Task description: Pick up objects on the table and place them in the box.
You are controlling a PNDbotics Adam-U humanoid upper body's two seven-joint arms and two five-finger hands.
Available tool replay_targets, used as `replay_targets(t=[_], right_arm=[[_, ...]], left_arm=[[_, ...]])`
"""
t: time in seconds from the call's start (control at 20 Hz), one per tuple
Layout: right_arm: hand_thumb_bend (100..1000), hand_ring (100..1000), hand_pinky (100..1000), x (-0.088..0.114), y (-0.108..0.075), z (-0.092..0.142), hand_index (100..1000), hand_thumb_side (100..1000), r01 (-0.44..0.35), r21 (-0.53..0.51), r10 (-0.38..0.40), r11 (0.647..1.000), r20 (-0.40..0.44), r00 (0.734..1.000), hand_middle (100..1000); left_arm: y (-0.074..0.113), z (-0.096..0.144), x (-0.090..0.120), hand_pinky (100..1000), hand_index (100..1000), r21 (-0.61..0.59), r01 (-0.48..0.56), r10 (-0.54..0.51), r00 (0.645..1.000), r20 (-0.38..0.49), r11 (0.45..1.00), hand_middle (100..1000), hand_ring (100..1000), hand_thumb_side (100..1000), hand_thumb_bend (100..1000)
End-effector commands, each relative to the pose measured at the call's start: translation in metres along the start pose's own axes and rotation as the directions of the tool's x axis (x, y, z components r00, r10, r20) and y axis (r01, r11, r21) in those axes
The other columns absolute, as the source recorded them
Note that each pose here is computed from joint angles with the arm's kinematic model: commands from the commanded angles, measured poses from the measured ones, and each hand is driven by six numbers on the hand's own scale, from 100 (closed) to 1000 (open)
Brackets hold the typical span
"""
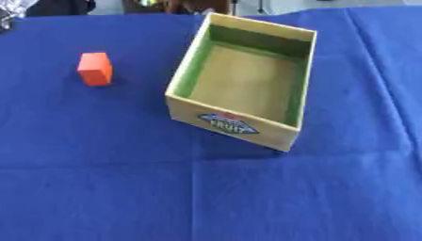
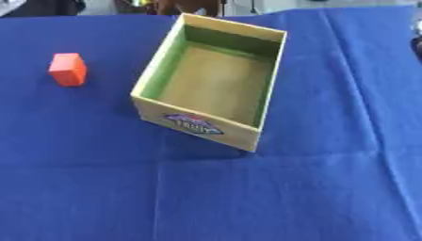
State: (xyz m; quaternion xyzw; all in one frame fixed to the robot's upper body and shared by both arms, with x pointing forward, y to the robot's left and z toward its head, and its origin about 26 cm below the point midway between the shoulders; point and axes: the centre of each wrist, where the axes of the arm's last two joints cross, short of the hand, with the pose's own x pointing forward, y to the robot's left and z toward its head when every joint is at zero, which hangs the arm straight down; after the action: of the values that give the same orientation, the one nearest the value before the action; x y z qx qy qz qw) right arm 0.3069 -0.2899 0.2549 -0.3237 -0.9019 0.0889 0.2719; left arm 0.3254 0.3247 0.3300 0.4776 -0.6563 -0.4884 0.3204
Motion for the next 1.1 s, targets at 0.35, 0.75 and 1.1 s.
replay_targets(t=[0.35, 0.75, 1.1], right_arm=[[100, 654, 751, 0.005, -0.005, -0.005, 781, 609, -0.01, 0.028, 0.009, 1.0, 0.037, 0.999, 614], [100, 652, 752, 0.005, -0.004, -0.004, 780, 596, -0.01, 0.04, 0.009, 0.999, 0.037, 0.999, 611], [100, 650, 753, 0.005, -0.003, -0.004, 779, 606, -0.008, 0.046, 0.006, 0.999, 0.036, 0.999, 608]], left_arm=[[0.013, -0.031, -0.035, 715, 970, -0.259, 0.259, -0.269, 0.963, -0.004, 0.931, 854, 837, 973, 491], [0.001, -0.057, -0.046, 761, 1000, -0.456, 0.294, -0.309, 0.95, 0.043, 0.84, 920, 874, 875, 684], [-0.01, -0.07, -0.054, 782, 1000, -0.58, 0.258, -0.288, 0.957, 0.042, 0.773, 960, 888, 796, 740]])
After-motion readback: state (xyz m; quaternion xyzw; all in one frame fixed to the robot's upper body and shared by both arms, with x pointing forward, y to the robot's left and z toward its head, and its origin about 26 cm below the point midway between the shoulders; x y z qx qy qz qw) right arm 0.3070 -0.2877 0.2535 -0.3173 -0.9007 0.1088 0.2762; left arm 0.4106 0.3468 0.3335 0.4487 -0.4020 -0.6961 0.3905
